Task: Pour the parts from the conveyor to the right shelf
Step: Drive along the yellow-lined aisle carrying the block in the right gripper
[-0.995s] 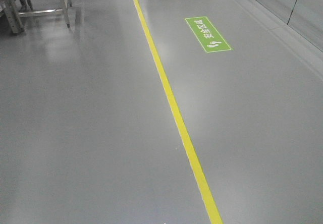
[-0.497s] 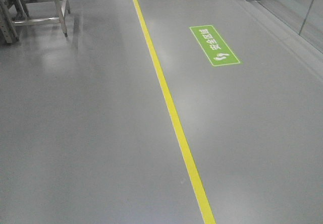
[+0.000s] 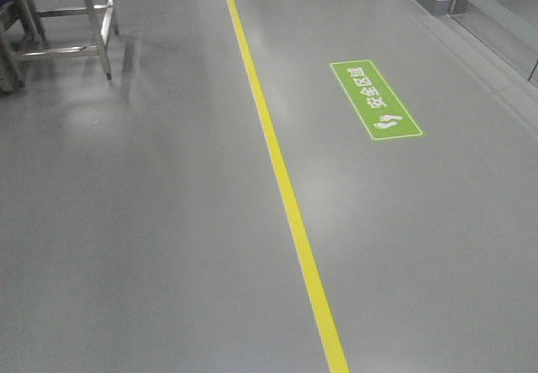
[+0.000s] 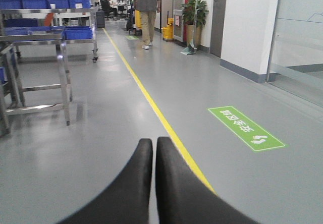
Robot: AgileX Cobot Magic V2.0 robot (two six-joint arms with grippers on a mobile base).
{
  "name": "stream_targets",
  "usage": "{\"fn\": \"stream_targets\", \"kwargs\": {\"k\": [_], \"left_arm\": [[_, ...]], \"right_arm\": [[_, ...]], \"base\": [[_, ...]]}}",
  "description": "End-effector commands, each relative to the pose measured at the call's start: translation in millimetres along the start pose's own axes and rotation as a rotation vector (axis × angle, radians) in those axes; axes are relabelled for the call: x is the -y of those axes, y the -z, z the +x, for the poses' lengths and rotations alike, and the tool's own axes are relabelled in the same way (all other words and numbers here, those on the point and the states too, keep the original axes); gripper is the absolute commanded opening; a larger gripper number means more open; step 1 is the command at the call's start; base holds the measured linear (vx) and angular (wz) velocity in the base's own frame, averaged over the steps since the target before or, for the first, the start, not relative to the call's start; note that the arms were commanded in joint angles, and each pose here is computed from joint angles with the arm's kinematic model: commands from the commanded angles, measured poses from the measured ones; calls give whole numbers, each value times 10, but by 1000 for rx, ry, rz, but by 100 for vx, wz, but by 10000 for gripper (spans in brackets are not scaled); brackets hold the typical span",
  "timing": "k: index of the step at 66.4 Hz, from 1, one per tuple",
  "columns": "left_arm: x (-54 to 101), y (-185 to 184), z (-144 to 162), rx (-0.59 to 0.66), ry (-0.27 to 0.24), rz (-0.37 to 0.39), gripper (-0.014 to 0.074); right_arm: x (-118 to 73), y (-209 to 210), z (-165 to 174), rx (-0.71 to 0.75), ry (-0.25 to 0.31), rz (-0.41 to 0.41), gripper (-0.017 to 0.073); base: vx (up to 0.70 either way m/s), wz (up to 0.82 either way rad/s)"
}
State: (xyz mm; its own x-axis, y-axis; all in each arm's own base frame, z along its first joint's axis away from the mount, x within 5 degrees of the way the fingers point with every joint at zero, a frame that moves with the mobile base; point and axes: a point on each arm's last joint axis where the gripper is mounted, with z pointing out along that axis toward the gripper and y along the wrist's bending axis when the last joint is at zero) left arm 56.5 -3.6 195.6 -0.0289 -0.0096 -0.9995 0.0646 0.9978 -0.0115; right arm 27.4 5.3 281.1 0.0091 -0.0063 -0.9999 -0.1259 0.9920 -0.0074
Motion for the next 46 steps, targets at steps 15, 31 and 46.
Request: {"fn": "stream_targets", "kwargs": {"k": [15,31,46], "left_arm": [[7,24,-143,109,14,10,-6],[7,24,-143,109,14,10,-6],[7,24,-143,109,14,10,-6]], "right_arm": [[6,2,-151,89,1,4,-5],[6,2,-151,89,1,4,-5],[6,2,-151,89,1,4,-5]], "base": [[65,-23],[68,-20],[74,-3]]}}
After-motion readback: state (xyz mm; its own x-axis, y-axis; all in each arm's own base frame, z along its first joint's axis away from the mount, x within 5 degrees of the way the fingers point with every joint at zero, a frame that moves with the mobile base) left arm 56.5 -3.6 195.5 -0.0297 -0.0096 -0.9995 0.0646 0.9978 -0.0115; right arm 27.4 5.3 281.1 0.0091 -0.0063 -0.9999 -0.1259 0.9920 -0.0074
